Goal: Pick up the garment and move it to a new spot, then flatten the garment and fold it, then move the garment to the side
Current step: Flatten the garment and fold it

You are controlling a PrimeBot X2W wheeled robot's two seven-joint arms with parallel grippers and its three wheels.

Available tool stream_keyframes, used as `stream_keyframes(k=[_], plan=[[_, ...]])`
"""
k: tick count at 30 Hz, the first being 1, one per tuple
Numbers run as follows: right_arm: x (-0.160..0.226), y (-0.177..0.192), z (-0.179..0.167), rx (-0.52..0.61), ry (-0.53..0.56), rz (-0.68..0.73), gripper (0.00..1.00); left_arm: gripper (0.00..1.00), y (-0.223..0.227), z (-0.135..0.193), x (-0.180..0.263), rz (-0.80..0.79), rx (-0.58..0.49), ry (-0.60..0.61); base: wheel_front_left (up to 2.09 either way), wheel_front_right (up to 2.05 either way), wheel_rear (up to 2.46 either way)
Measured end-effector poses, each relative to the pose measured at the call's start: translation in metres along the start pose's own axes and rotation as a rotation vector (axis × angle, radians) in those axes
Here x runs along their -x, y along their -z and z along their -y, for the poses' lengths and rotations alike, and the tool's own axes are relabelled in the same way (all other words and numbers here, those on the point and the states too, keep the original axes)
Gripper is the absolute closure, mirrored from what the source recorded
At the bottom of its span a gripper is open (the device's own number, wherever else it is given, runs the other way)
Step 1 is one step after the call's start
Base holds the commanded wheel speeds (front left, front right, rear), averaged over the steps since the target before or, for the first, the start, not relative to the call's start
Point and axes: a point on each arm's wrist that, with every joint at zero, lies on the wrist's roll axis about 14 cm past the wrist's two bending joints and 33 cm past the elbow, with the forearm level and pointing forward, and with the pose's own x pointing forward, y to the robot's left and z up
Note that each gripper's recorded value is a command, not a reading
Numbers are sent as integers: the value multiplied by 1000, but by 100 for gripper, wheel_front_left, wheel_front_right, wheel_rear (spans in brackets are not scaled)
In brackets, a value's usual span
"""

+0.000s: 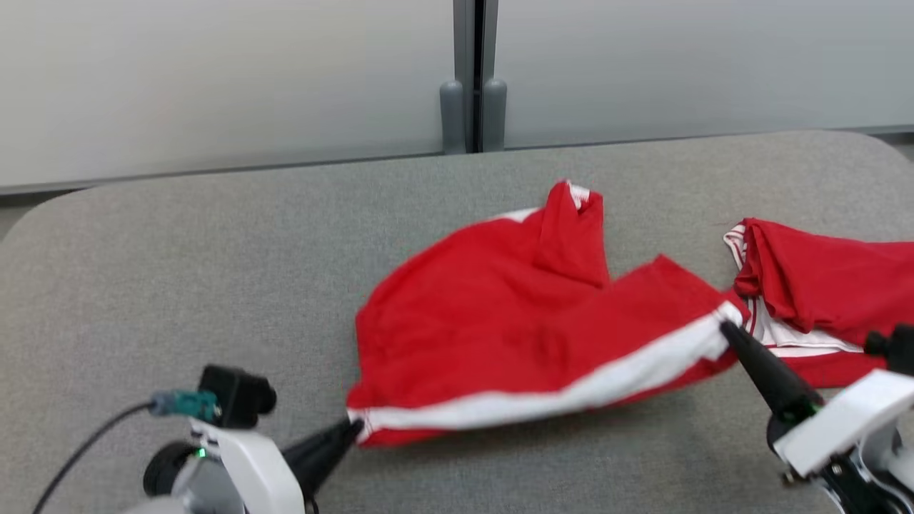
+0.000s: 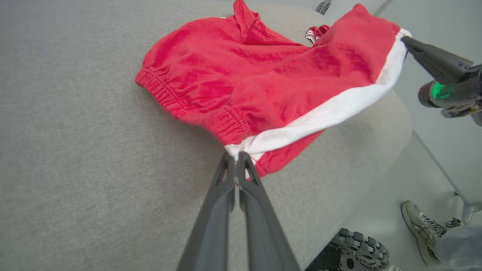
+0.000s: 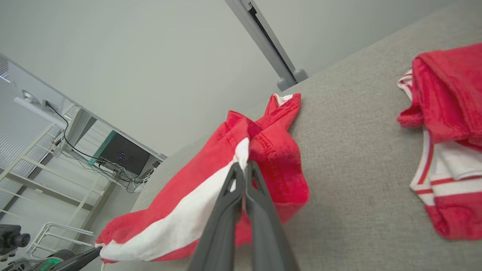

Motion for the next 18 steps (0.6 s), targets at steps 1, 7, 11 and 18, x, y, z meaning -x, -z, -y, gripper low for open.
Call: stream_keyframes(k=[1, 7, 11, 18], plan=[[8, 2, 2, 1, 8, -3, 100, 100, 8, 6, 6, -21, 9, 2, 0, 0, 0], [31, 7, 2, -18, 17, 2, 100, 100, 25, 30, 31, -82, 43, 15, 0, 0, 0], [29, 3, 2, -16, 10, 17, 100, 100, 21, 30, 31, -92, 39, 13, 0, 0, 0], [6, -10, 0, 5, -14, 62, 100, 100, 2, 19, 15, -60, 47, 8, 0, 0, 0]])
